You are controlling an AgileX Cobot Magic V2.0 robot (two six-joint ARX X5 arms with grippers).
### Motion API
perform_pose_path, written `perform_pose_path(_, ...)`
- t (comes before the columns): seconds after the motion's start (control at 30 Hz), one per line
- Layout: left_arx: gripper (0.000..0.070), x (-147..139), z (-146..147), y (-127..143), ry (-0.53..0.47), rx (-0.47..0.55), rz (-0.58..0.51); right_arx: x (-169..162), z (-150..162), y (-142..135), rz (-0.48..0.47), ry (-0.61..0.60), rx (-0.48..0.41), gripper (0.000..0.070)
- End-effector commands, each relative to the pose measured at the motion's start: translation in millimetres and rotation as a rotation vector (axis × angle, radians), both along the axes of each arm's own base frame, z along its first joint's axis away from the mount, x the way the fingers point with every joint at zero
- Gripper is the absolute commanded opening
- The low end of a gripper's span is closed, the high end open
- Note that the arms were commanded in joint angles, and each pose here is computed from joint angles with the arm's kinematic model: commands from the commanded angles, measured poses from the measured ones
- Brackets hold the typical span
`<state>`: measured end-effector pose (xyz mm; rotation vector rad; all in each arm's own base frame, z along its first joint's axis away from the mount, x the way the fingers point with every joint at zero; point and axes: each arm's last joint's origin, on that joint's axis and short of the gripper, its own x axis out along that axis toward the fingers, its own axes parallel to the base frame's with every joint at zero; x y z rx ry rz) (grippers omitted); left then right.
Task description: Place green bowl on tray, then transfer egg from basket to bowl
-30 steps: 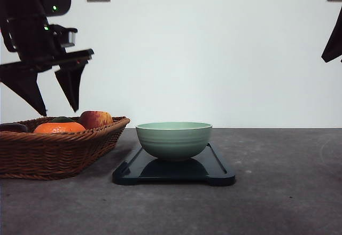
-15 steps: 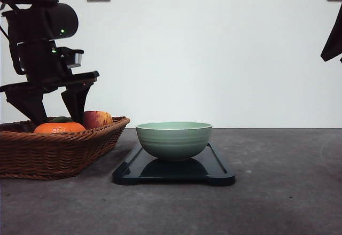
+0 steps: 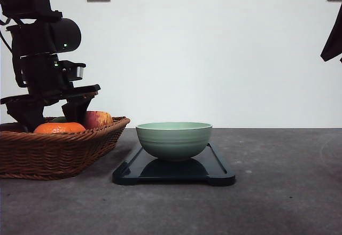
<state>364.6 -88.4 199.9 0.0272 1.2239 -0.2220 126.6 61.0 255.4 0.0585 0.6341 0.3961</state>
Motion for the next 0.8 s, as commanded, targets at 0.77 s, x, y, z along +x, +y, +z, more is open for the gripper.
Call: perform_pose_path(0.77, 0.0184, -7.7, 39.2, 0.1, -0.094, -0.018, -0.009, 0.9, 1.6, 1.3, -0.014, 0.004, 0.026, 0.0212)
